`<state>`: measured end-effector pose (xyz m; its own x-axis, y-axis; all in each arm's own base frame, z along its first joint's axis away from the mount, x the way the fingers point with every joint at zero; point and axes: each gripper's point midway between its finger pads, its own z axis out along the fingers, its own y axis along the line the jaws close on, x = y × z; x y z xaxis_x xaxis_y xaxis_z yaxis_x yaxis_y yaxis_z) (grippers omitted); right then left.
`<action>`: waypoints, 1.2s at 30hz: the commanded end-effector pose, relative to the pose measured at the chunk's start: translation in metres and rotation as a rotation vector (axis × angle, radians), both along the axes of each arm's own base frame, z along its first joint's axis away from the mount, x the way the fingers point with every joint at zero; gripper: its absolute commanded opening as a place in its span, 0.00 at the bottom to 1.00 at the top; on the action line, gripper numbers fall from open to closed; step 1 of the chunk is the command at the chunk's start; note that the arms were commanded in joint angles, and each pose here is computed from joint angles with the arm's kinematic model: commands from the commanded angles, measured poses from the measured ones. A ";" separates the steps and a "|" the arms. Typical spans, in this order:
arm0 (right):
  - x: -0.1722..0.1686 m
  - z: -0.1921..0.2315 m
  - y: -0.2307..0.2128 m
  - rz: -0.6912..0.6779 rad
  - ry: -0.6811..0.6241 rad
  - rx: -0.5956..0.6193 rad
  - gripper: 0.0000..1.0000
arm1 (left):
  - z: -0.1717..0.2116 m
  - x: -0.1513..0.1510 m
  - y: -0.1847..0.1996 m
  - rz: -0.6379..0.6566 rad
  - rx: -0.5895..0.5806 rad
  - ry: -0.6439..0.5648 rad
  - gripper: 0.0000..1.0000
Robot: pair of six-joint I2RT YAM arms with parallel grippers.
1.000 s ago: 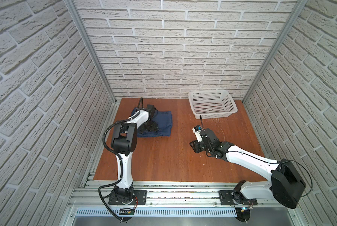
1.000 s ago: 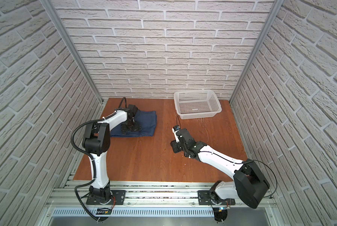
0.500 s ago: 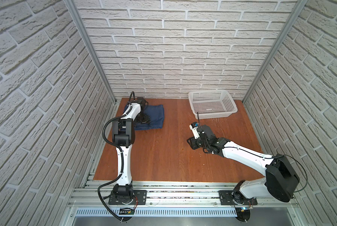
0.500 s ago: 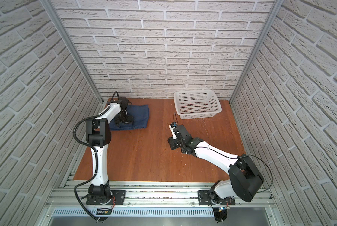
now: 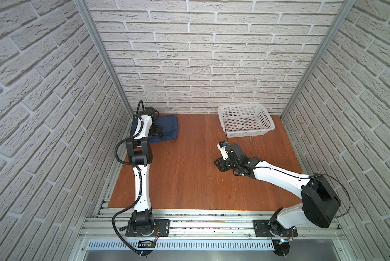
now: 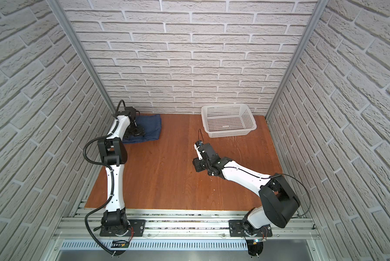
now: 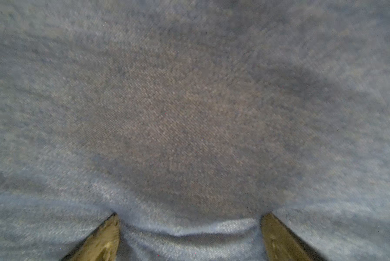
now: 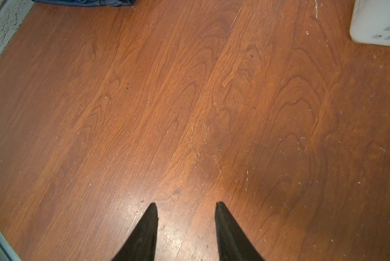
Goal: Fold and stack the trousers
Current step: 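Carry the folded jeans with the left gripper toward the far table corner, then lower the jeans at the far corner and open the left gripper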
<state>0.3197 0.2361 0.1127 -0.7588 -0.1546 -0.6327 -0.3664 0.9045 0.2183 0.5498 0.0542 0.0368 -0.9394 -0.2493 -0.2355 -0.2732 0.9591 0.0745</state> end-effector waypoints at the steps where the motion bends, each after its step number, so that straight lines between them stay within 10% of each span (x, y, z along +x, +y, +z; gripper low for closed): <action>1: 0.004 0.012 0.010 0.004 -0.016 0.025 0.43 | -0.020 -0.004 0.004 -0.031 0.011 0.058 0.97; 12: 0.004 0.034 0.002 -0.019 -0.075 0.017 0.43 | 0.118 0.002 -0.019 -0.083 0.016 -0.240 0.98; 21: -0.007 0.068 -0.033 -0.070 -0.206 -0.040 0.43 | 0.252 -0.086 -0.055 -0.126 0.072 -0.577 0.98; 36: 0.004 0.108 -0.150 -0.447 -0.538 -0.159 0.43 | 0.191 -0.231 -0.045 -0.006 0.052 -0.857 0.98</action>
<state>0.3141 0.1174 0.1954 -0.4770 -0.0772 -0.8755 -0.1065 0.9939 -0.0297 0.3096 -0.0019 0.2047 -0.5834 -0.1806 -0.7919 -0.1975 0.9773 -0.0774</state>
